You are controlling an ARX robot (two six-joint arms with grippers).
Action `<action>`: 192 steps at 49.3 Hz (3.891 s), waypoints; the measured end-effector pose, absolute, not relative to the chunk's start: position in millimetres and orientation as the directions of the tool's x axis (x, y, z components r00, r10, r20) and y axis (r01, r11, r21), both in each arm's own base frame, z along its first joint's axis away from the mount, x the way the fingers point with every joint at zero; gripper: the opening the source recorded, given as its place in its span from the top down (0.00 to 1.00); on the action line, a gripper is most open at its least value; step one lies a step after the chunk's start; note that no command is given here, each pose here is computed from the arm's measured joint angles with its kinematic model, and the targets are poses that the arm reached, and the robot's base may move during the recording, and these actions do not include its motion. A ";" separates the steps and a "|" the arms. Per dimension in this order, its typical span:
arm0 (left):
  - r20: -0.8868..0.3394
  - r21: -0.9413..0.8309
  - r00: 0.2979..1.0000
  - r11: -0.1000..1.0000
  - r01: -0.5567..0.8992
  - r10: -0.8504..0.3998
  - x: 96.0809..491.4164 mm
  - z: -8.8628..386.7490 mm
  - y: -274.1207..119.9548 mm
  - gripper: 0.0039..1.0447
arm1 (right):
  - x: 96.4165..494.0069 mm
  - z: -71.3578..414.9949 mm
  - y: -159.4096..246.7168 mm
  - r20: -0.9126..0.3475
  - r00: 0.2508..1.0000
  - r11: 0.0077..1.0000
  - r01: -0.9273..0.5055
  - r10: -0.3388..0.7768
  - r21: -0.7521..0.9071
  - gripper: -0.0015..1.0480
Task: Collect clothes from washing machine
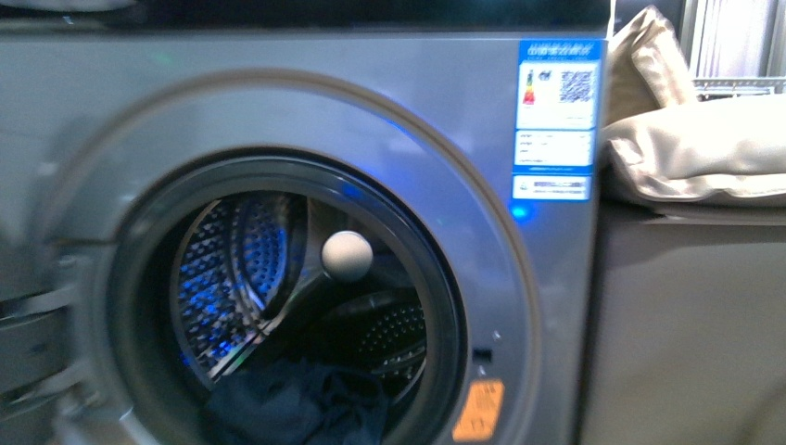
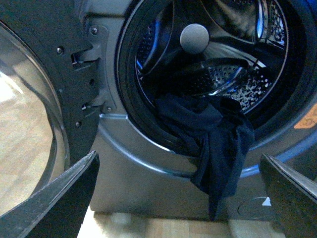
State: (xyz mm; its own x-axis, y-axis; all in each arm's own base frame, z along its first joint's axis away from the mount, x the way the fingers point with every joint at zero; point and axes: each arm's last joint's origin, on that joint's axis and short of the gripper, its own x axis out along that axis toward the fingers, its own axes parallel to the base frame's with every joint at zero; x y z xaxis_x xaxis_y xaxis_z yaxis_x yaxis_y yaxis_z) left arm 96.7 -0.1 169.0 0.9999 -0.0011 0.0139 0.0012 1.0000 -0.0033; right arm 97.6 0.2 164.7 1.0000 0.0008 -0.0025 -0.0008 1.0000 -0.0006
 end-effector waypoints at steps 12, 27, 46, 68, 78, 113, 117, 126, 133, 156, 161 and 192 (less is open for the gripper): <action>0.013 -0.003 1.000 1.000 0.002 -0.002 96.7 169.0 -0.2 0.06 | 97.6 164.7 0.2 -0.002 1.000 1.000 -0.001 0.001 -0.001 0.07; -0.114 -0.101 0.984 0.987 0.126 -0.137 98.8 167.6 -0.4 0.06 | 97.6 164.7 0.2 -0.002 1.000 1.000 -0.001 0.001 -0.001 0.07; -0.111 -0.149 0.970 0.968 0.200 -0.217 156.7 209.0 -19.4 0.06 | 97.6 164.7 0.2 -0.002 1.000 1.000 -0.001 0.001 -0.001 0.07; -0.208 -0.085 0.946 0.968 0.236 -0.248 258.0 204.7 -49.9 0.06 | 97.6 164.7 0.2 -0.002 1.000 1.000 -0.001 0.001 -0.001 0.07; -0.258 -0.087 0.929 0.964 0.253 -0.267 290.7 194.9 -55.9 0.06 | 97.6 164.7 0.2 -0.002 1.000 1.000 0.000 0.000 -0.001 0.07; -0.365 -0.059 0.834 0.904 0.424 -0.414 348.2 162.5 -108.9 0.06 | 97.6 164.7 0.2 -0.002 1.000 1.000 -0.001 0.001 -0.001 0.07; -0.370 -0.053 0.830 0.901 0.430 -0.418 350.7 158.7 -113.3 0.06 | 97.6 164.7 0.2 -0.002 1.000 1.000 -0.001 0.001 -0.001 0.07; -0.347 0.059 0.861 0.908 0.415 -0.371 358.1 147.9 -120.4 0.06 | 97.6 164.7 0.2 -0.002 1.000 1.000 -0.001 0.001 -0.001 0.07; -0.290 0.238 0.890 0.875 0.422 -0.351 362.9 142.4 -122.0 0.06 | 97.6 164.7 0.2 -0.002 1.000 1.000 0.000 0.000 -0.001 0.07; -0.304 0.335 0.872 0.814 0.474 -0.383 370.1 131.7 -128.3 0.06 | 97.6 164.7 0.2 -0.002 1.000 1.000 -0.001 0.001 -0.001 0.07; -0.305 0.339 0.869 0.809 0.481 -0.389 371.8 129.9 -132.0 0.06 | 97.6 164.7 0.2 -0.002 1.000 1.000 -0.001 0.001 -0.001 0.07; -0.322 0.487 0.916 0.788 0.376 -0.238 397.1 109.9 -114.9 0.06 | 97.6 164.7 0.2 -0.002 1.000 1.000 0.000 0.000 -0.001 0.07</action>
State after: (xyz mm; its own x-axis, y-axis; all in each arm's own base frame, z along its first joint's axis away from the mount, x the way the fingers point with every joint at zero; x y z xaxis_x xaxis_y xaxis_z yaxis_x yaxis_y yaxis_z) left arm 397.1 -114.9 109.9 0.9164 -0.2379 -0.3219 0.3758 0.7884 0.4871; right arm 97.6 0.2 164.7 1.0000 0.0004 -0.0021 -0.0004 1.0000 -0.0006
